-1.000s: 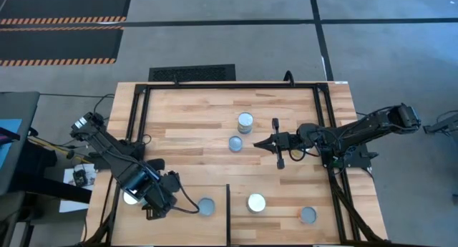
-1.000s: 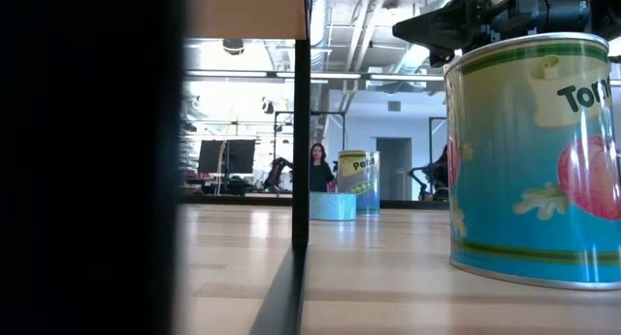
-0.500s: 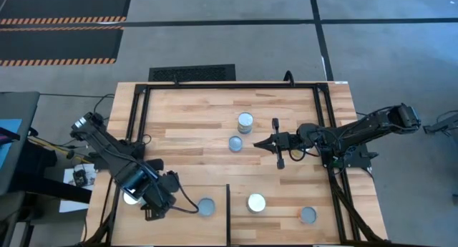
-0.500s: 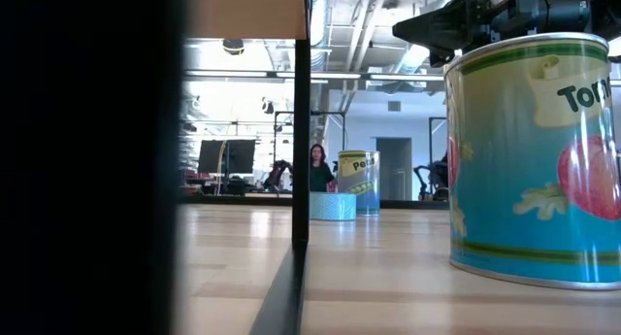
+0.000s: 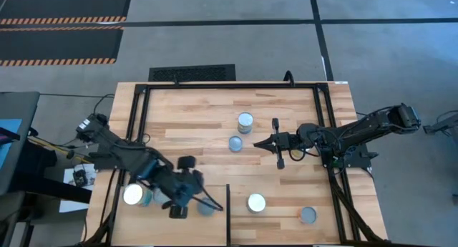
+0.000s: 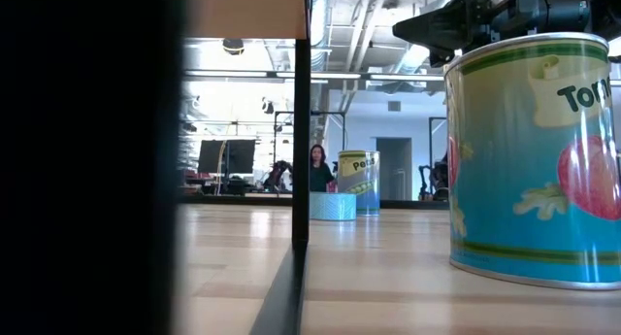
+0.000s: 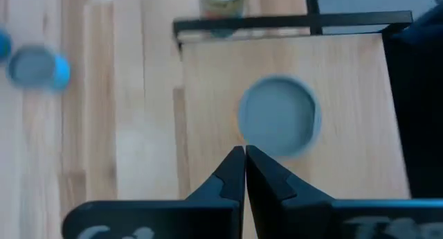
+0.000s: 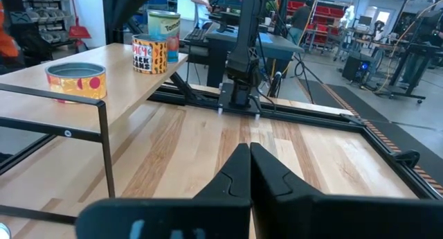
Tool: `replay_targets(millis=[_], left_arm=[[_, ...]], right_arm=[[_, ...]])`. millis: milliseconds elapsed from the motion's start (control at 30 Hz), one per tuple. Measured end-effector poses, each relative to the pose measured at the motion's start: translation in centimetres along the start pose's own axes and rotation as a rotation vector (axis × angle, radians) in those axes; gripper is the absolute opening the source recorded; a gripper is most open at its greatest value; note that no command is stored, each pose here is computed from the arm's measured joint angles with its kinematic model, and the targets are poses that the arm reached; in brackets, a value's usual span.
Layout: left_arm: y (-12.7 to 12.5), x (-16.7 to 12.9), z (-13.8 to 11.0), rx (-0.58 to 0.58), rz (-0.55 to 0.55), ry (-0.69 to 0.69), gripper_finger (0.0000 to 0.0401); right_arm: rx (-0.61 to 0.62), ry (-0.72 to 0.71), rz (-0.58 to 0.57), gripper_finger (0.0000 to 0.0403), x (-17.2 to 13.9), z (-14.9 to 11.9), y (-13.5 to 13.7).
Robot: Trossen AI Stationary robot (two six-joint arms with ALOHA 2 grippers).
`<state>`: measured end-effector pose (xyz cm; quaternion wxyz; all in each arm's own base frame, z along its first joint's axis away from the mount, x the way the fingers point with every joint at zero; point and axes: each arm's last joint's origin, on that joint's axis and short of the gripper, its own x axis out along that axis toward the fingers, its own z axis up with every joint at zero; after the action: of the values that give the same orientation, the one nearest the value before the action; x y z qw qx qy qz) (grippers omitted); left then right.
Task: Pick and place cans onto a shelf
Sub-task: Adjust the canned goods on the shelf
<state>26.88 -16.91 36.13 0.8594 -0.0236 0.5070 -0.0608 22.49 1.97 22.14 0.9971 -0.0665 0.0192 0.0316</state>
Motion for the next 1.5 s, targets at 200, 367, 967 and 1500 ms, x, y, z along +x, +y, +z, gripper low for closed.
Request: replay_targets(millis=[200, 367, 967, 1500], left_arm=[[-0.4, 3.4, 1.4, 0.141, -0.055, 0.023, 0.0000], [-0.9, 5.6, 1.5, 0.174, -0.086, 0.074, 0.0000], [-0.7, 5.8, -0.2, 0.070, -0.034, 0.274, 0.0000], [0.1, 3.4, -1.4, 0.022, 0.050, 0.309, 0.0000]], right_arm=[[-0.001, 0.000, 0.001, 0.0011, 0.0, 0.0, 0.0], [-0.001, -0.001, 0.001, 0.0011, 0.0, 0.0, 0.0], [-0.001, 0.003, 0.005, 0.0011, 0.0, 0.0, 0.0], [-0.003, 0.001, 0.012, 0.0011, 0.0, 0.0, 0.2]])
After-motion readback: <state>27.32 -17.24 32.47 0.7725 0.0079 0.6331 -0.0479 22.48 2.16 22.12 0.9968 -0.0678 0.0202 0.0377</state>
